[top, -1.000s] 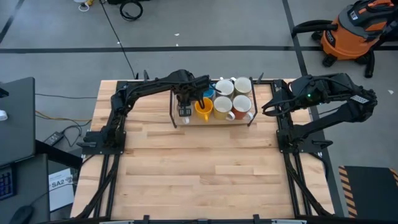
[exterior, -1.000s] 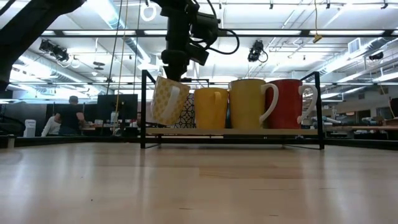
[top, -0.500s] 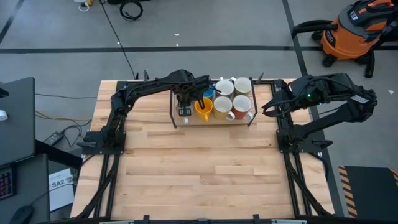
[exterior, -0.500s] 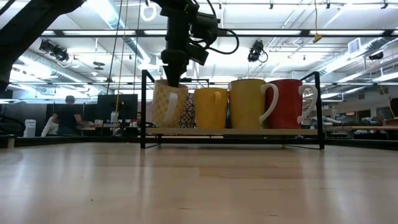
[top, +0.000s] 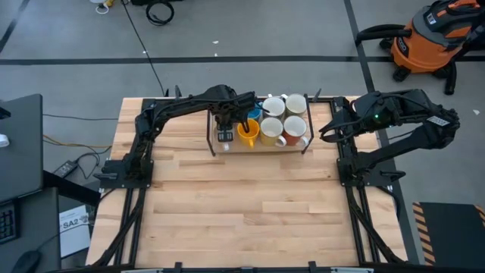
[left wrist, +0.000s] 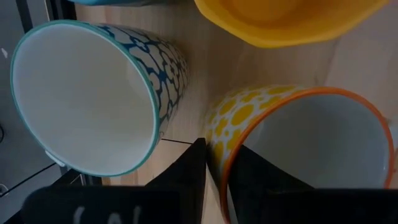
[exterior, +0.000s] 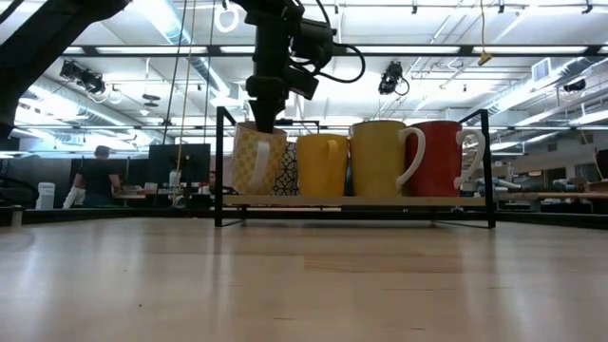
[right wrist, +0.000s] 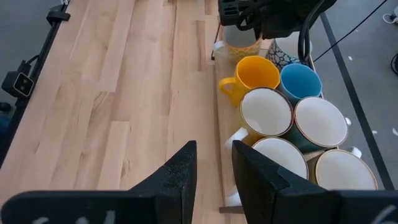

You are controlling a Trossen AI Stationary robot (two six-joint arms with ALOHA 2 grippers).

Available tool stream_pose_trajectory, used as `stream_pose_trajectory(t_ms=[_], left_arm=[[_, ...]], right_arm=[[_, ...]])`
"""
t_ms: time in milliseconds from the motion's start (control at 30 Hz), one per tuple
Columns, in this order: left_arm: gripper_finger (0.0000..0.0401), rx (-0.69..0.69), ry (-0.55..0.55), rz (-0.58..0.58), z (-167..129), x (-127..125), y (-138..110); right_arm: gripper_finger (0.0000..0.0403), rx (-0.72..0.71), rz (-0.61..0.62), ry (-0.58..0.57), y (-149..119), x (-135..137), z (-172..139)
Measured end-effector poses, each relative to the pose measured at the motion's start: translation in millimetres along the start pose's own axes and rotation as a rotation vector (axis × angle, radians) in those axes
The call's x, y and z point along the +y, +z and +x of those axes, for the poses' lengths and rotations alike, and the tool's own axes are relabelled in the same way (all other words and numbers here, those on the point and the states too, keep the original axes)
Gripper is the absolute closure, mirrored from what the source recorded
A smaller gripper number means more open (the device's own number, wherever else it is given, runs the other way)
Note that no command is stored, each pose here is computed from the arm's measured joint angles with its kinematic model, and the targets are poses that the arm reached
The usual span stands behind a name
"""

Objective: Place coffee mugs
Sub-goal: Put the orange cup on the shelf aligned with the blue cup

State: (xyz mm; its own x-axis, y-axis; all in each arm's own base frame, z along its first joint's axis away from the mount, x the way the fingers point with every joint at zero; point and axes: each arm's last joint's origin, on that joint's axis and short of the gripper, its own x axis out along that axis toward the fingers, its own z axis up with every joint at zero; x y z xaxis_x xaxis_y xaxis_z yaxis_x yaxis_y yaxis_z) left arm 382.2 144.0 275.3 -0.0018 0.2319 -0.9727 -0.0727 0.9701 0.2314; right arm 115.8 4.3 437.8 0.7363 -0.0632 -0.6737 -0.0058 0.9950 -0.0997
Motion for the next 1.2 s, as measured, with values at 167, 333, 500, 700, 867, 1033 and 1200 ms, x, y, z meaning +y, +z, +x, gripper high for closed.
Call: stream_pose_trajectory(t_ms=[167, 333, 500, 700, 867, 1033, 1200], left_arm=[[0.0335, 0.000, 0.000, 0.000, 0, 0, 0], [0.0322, -0.002, 0.001, 0.000, 0, 0, 0], [0.0277, -0.007, 0.002, -0.002, 0, 0, 1], [0.0234, -0.008, 0.002, -0.009, 0, 0, 1], [0.0230, -0.009, 0.002, -0.004, -1, -2, 1], [0.0229, -0.012, 0.005, -0.019, -2, -8, 3], [0.0229, -0.008, 0.038, 0.007, -4, -15, 5]], right_arm=[[0.0295, 0.000, 0.000, 0.000, 0, 0, 0], [0.0295, 0.000, -0.001, 0.000, 0, 0, 0], [0.0295, 0.000, -0.004, 0.000, 0, 0, 0], [0.0295, 0.000, -0.004, 0.000, 0, 0, 0], [0.0295, 0.000, -0.004, 0.000, 0, 0, 0], [0.0295, 0.000, -0.004, 0.000, 0, 0, 0], [0.0295, 0.000, -0.004, 0.000, 0, 0, 0]])
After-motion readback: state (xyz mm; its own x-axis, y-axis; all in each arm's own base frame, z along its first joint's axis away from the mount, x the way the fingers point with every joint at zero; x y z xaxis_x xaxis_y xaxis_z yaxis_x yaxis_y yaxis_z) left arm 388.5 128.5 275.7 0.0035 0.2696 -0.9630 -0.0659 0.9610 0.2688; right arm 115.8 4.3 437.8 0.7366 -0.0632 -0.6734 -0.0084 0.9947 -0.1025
